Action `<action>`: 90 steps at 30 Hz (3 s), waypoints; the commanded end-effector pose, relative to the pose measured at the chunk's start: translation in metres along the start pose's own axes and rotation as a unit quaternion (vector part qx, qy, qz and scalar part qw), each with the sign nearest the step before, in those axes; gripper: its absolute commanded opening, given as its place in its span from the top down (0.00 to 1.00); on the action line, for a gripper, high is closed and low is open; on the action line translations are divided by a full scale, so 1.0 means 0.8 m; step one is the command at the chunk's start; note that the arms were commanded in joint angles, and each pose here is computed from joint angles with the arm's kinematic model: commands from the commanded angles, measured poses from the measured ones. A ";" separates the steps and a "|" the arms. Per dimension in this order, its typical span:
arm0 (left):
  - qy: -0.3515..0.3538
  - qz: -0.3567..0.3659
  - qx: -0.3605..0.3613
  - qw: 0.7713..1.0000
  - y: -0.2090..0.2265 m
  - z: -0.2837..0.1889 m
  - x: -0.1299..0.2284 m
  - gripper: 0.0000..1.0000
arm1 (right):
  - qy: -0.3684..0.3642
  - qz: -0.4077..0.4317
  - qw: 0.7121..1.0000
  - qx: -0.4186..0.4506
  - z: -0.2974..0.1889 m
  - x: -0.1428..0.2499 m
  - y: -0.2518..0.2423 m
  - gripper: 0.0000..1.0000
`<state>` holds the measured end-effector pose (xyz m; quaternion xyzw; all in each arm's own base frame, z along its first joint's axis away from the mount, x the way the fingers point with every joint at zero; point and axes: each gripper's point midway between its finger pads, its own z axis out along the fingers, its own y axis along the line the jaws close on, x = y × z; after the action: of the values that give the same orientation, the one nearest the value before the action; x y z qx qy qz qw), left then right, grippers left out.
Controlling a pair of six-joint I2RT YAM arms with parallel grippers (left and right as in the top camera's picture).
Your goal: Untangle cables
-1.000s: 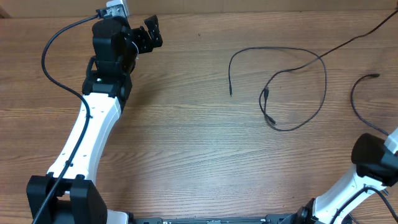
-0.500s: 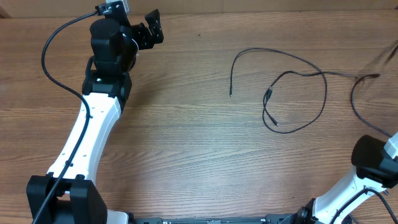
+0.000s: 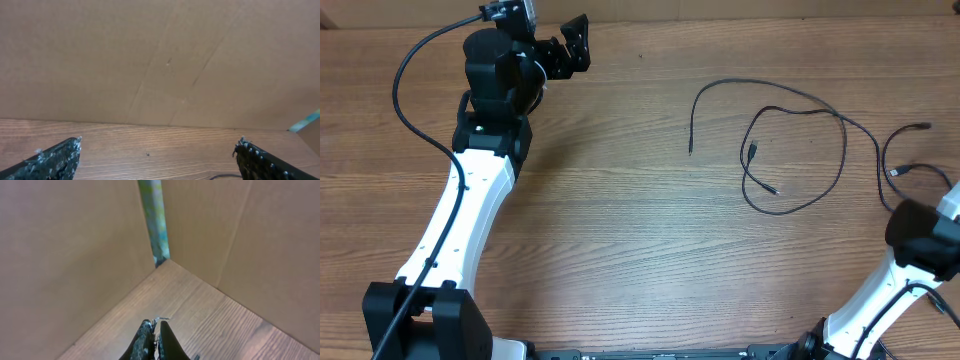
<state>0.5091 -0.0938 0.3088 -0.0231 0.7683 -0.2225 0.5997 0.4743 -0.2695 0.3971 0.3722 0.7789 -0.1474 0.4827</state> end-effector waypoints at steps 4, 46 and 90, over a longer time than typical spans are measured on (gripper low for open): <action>-0.006 -0.005 0.018 1.000 -0.012 -0.001 -0.007 0.00 | -0.002 -0.002 1.000 0.012 0.003 -0.002 -0.008 0.96; -0.004 -0.004 0.023 1.000 -0.016 0.000 -0.005 0.00 | 0.167 -0.022 0.984 0.050 -0.016 0.099 -0.039 0.00; 0.006 0.018 0.003 1.000 -0.006 0.000 0.002 0.00 | 0.361 0.194 0.820 0.400 -0.001 0.291 -0.282 0.00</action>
<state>0.5072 -0.0979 0.3047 -0.0142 0.7738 -0.2233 0.5926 0.2572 -0.3182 0.1654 0.6846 0.7037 -0.1898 -0.0103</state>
